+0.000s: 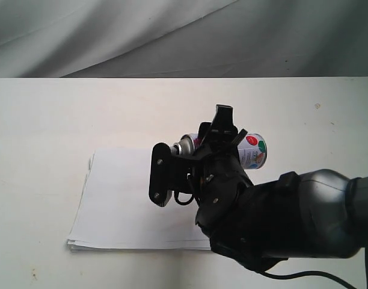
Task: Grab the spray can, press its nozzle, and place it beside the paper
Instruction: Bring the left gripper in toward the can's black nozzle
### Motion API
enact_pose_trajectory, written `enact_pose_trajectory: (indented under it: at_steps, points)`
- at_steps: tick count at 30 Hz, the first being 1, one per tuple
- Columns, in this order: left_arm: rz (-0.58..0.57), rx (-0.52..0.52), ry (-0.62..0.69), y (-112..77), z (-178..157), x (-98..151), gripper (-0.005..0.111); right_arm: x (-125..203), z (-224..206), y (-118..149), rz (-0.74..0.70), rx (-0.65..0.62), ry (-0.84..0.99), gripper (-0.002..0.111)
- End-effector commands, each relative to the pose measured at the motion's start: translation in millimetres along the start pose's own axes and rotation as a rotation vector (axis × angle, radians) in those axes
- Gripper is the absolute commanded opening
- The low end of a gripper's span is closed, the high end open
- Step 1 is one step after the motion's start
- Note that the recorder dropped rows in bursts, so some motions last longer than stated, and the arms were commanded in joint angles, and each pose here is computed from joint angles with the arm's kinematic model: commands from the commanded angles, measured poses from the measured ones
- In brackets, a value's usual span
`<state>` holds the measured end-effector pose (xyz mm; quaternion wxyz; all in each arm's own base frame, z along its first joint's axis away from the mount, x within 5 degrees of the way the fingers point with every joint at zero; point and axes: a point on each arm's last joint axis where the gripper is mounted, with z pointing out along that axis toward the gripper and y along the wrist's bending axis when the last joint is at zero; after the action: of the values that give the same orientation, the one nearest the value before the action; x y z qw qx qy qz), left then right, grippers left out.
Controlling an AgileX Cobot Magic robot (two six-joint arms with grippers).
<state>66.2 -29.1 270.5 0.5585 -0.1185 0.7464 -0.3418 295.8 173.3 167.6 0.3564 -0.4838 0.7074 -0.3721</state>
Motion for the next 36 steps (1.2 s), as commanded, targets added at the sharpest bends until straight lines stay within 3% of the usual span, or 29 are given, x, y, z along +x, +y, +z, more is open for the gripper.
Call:
enact_pose_trajectory:
  at_steps: [1,6,9,11,13,16,17,23,31,36]
  points:
    - [0.146,-0.069,0.04,-29.0,26,-43,0.0,-2,-2,-9,-0.005,0.055,-0.007,0.0]
    - [0.33,-0.13,0.15,-53.1,66,-78,0.0,-2,-2,-9,-0.005,0.055,-0.007,0.0]
    - [0.488,-0.183,0.339,-66.2,111,-101,0.0,-2,-2,-9,-0.005,0.055,-0.007,0.0]
    - [0.502,-0.184,0.491,-57.0,144,-109,0.0,-2,-2,-9,-0.005,0.055,-0.007,0.0]
    - [0.433,-0.098,0.609,-36.4,170,-115,0.0,-2,-2,-9,-0.005,0.055,-0.007,0.0]
    - [0.304,0.208,0.66,3.1,190,-125,0.0,-2,-2,-9,-0.003,0.055,-0.007,0.0]
    - [0.306,0.263,0.669,10.2,192,-125,0.0,-2,-2,-9,-0.003,0.055,-0.007,0.0]
    - [0.357,0.481,0.577,44.8,203,-89,0.0,-2,-2,-9,-0.001,0.055,-0.007,0.0]
    - [0.341,0.526,0.511,71.1,196,-39,0.0,-2,-2,-9,-0.001,0.055,-0.007,0.0]
    - [0.349,0.527,0.465,79.8,191,-20,0.0,-2,-2,-9,-0.001,0.055,-0.007,0.0]
